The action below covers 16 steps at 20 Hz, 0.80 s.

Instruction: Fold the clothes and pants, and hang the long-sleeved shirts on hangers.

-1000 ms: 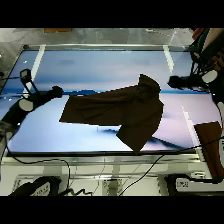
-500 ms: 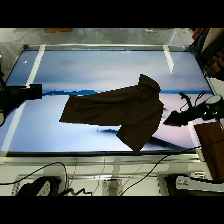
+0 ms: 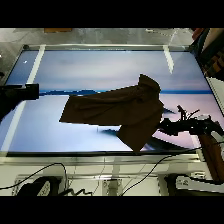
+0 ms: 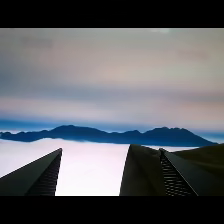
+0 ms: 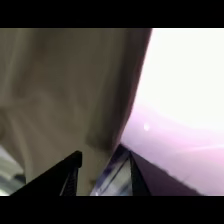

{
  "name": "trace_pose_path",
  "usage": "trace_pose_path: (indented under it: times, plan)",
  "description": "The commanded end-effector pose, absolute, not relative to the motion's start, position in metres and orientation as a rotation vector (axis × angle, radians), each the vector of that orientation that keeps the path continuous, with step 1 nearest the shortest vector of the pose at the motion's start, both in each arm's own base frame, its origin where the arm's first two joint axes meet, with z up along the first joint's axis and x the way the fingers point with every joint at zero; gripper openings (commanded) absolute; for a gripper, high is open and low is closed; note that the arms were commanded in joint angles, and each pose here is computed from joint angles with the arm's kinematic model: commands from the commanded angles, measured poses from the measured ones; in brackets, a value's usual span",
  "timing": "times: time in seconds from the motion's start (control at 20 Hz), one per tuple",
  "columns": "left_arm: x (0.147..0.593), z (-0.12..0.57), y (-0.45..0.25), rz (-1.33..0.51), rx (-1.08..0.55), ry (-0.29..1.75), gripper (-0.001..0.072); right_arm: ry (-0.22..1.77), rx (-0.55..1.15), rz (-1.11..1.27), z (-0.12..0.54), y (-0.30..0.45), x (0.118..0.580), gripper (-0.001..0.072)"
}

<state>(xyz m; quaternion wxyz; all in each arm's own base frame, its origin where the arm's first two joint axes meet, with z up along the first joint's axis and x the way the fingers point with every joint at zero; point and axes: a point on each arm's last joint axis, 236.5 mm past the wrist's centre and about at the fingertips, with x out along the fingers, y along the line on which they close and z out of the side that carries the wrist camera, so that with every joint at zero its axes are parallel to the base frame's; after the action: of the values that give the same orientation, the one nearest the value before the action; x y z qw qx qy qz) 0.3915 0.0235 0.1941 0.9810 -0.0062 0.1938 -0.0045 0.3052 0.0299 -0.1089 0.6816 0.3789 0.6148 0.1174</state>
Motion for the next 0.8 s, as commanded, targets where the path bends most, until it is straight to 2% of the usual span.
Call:
trace_pose_path:
  times: [0.0,0.15,0.35,0.65,0.75]
  plan:
    - [0.391,0.194,0.024,-0.007,-0.018,0.390,0.0695,1.267,0.881,0.133,-0.117,0.011,0.332,0.0335]
    - [0.392,0.193,0.024,0.000,-0.051,0.393,0.0695,1.244,0.898,0.128,-0.116,0.014,0.339,0.0335]
    - [0.396,0.180,0.024,0.002,-0.077,0.428,0.0695,1.316,0.811,0.227,-0.117,0.050,0.329,0.0305]
    - [0.373,0.125,0.028,-0.010,-0.111,0.674,0.0695,1.399,0.721,0.276,-0.118,0.045,0.305,0.0304]
    - [0.365,0.104,0.035,0.001,-0.134,0.761,0.0694,1.407,0.685,0.324,-0.115,0.046,0.298,0.0178]
